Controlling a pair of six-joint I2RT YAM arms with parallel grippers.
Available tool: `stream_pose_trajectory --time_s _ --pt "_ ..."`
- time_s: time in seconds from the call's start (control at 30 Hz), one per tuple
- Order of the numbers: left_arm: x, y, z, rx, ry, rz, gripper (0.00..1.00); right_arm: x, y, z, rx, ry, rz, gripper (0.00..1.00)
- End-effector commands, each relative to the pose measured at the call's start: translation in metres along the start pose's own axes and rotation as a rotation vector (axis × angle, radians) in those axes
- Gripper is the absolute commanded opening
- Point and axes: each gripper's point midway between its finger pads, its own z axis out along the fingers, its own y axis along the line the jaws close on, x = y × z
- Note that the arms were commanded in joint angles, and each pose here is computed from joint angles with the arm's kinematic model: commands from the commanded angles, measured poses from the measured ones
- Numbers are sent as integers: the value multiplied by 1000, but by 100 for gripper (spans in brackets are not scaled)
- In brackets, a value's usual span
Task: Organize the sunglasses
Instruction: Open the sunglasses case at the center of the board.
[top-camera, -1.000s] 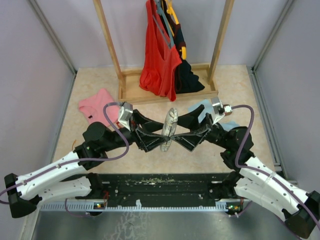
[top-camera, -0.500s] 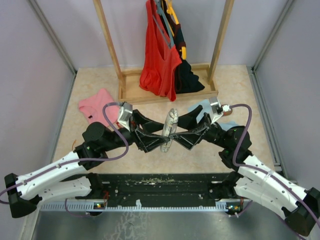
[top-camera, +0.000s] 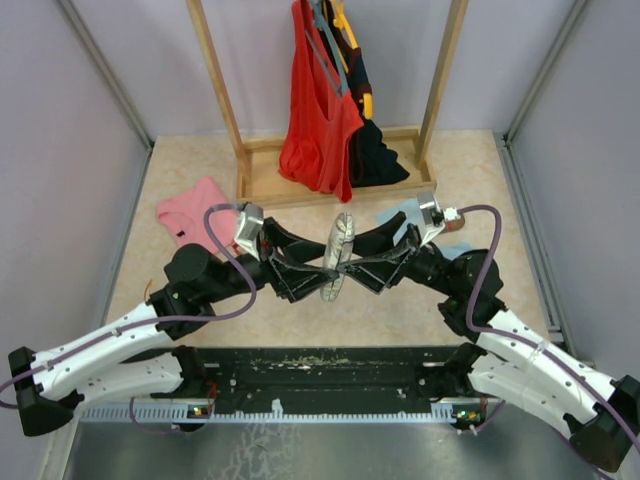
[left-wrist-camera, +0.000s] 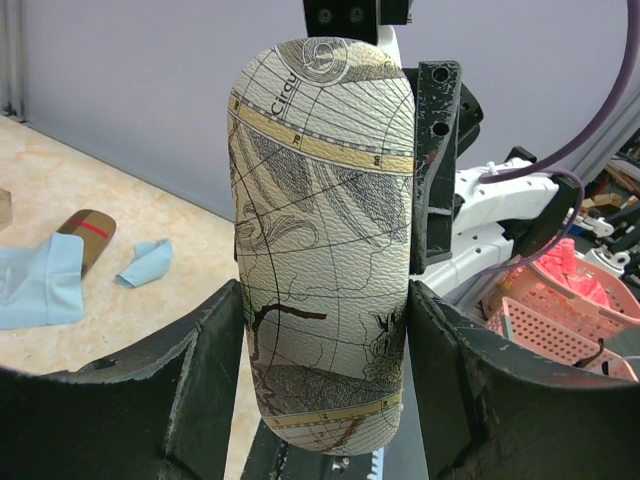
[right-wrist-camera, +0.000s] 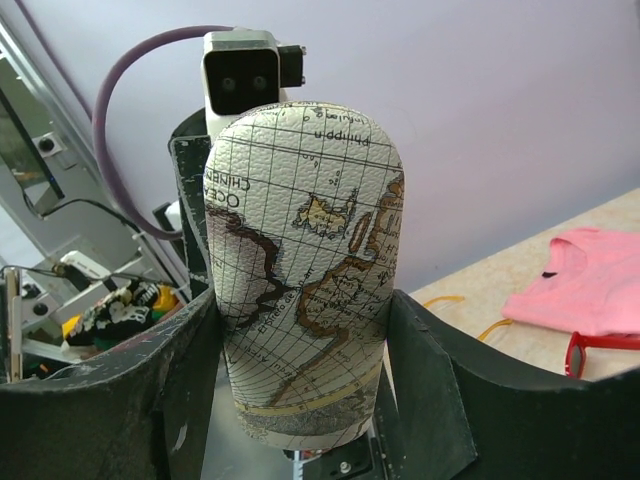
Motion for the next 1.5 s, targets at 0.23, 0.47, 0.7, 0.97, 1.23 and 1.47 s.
stream_pose_trajectory --time_s 0.23,0.47,0.7,0.97,1.23,1.47 --pt "-20 37 3 -212 -8 159 0 -11 -52 4 328 30 -52 5" --pt "-18 75 3 -412 31 238 0 -2 -110 -12 651 87 -39 0" --pt "-11 102 0 -554 79 273 0 10 -142 -19 820 161 -49 0" --pt "-7 98 -4 -536 73 244 40 15 -147 -20 810 155 -77 0" --pt "-18 85 -21 -518 27 197 80 20 -134 -23 708 160 -144 0" --pt "-16 83 -39 -535 29 177 85 22 -131 -30 693 190 -205 0"
